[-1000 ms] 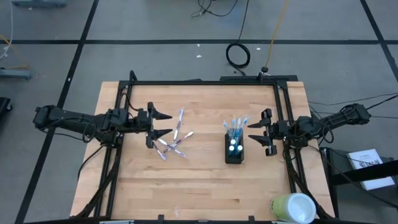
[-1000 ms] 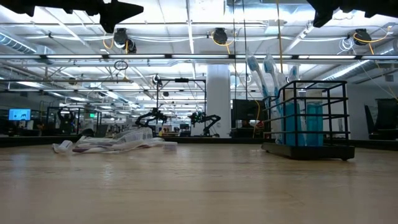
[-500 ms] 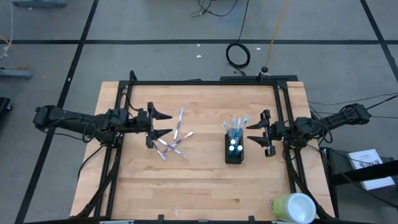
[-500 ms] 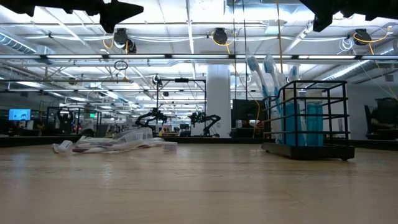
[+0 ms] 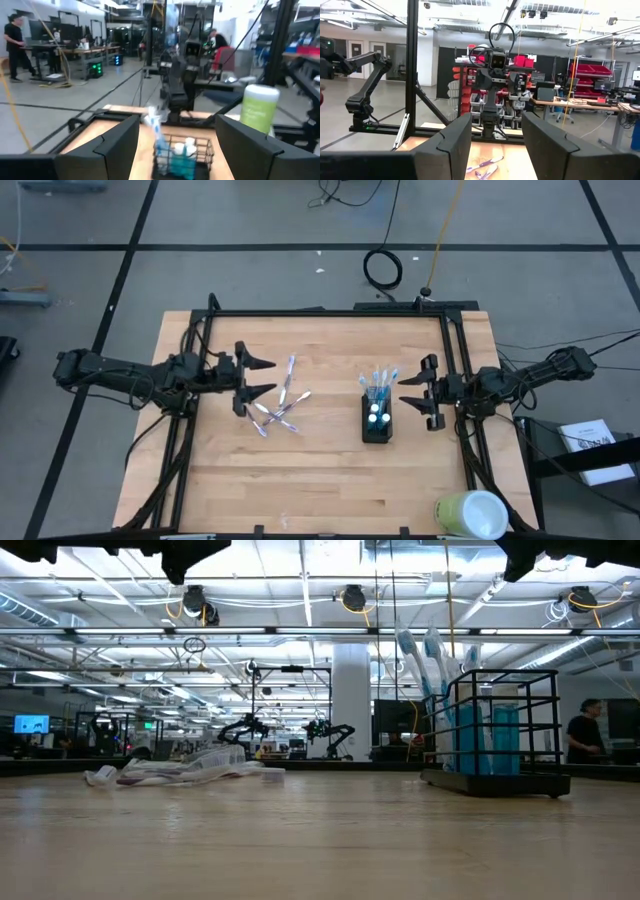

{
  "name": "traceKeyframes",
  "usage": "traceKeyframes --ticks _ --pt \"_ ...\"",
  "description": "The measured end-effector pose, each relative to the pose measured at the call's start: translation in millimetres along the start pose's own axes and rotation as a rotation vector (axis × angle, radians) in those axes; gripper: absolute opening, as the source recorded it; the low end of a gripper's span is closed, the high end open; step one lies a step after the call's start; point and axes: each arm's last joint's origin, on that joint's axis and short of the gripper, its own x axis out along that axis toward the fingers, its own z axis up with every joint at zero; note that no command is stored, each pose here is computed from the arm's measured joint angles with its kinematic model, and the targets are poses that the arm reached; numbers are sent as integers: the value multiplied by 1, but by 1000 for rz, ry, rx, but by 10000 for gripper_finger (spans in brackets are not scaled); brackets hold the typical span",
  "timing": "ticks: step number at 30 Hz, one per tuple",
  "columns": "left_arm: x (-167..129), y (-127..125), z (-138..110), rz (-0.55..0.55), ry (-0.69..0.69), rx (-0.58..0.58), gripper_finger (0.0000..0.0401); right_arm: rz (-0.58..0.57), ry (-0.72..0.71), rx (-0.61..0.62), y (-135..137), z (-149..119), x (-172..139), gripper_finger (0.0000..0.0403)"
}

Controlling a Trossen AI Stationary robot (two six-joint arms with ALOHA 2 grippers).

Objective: Pick & Place toothbrushing station
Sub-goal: Put the purple toothbrush into the black organizer

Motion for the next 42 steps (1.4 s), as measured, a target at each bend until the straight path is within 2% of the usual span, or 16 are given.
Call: traceKeyframes --ticks 4,7,10,13,17,22,30,36,42 --pt "0 2 -4 67 40 3 269 0 1 0 0 0 0 164" --pt "-1 2 -13 68 145 -15 269 0 2 0 0 0 0 164" --pt "1 2 -20 74 379 26 269 -1 2 0 0 0 0 164" --pt "1 1 -32 127 680 20 269 -1 2 0 0 0 0 164" --pt "-2 -9 -53 54 1007 15 269 -4 3 -7 0 0 0 164" --pt "-3 -20 -87 68 1261 45 269 -5 3 -25 0 0 0 164" --pt "5 -37 -126 57 1449 93 269 -4 3 -16 0 0 0 164" --pt "13 -49 -150 21 1493 135 268 -1 3 -15 0 0 0 164" --pt "18 -54 -161 2 1499 128 268 -1 3 -3 0 0 0 164"
